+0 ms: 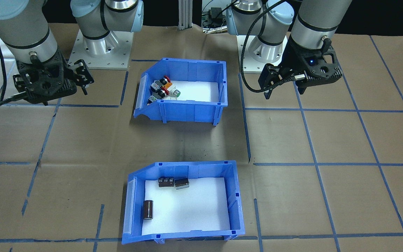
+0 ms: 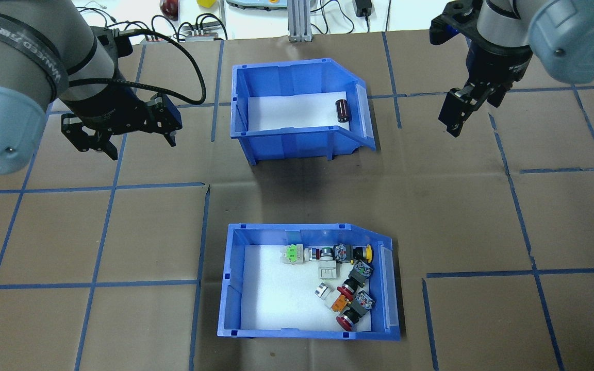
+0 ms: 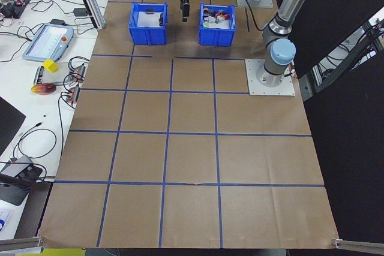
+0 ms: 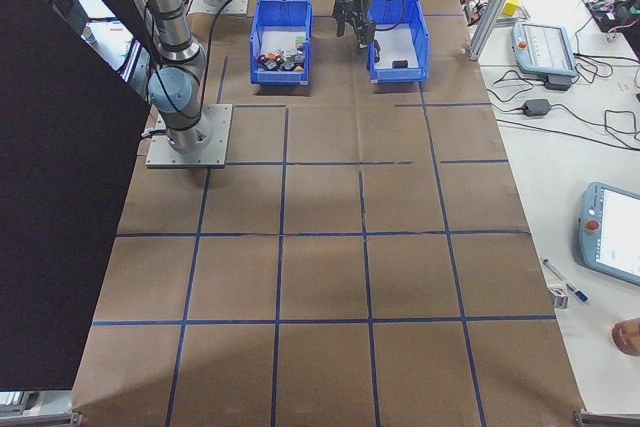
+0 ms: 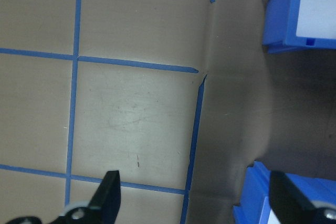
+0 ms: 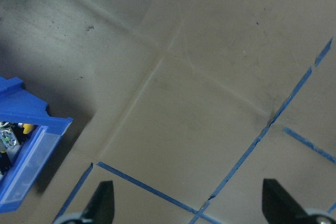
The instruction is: Place button box in front
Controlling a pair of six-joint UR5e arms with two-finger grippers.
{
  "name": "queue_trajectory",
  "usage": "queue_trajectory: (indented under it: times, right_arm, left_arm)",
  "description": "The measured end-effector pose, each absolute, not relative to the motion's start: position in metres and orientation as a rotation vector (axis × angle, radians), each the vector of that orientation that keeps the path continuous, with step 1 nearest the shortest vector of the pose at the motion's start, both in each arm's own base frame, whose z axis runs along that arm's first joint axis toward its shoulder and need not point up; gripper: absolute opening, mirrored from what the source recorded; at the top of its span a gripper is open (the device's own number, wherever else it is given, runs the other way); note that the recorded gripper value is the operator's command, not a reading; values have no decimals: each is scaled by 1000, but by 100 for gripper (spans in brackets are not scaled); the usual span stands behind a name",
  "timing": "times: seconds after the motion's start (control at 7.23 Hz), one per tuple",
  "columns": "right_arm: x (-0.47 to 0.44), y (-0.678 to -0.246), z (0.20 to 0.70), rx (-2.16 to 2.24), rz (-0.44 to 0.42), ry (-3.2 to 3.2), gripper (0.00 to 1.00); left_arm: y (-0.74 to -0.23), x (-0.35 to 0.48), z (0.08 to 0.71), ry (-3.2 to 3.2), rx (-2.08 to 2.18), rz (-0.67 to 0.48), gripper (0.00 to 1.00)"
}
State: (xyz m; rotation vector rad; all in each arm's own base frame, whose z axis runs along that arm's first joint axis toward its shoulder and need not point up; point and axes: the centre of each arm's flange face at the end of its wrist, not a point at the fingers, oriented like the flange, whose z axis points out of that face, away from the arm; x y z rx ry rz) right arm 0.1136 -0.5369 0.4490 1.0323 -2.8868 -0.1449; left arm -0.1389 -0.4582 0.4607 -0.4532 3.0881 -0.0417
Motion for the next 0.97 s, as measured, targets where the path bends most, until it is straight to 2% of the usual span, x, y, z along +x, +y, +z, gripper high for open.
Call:
queue_trajectory:
  times: [0.55,0.83,0.97]
  right_arm:
    - [203,-624,421,1808,-101,-2540,100]
    - [282,-635,398,2009,-96,-2409,100]
    - [323,-630,383,2101,-113,-2335,100]
  left_arm:
    - [-369,-183,411,2903,-1167,82,100]
    - [-323,-221,383,2673,-1643,198,100]
    - [-308,-235,370,2576,-1784,220,100]
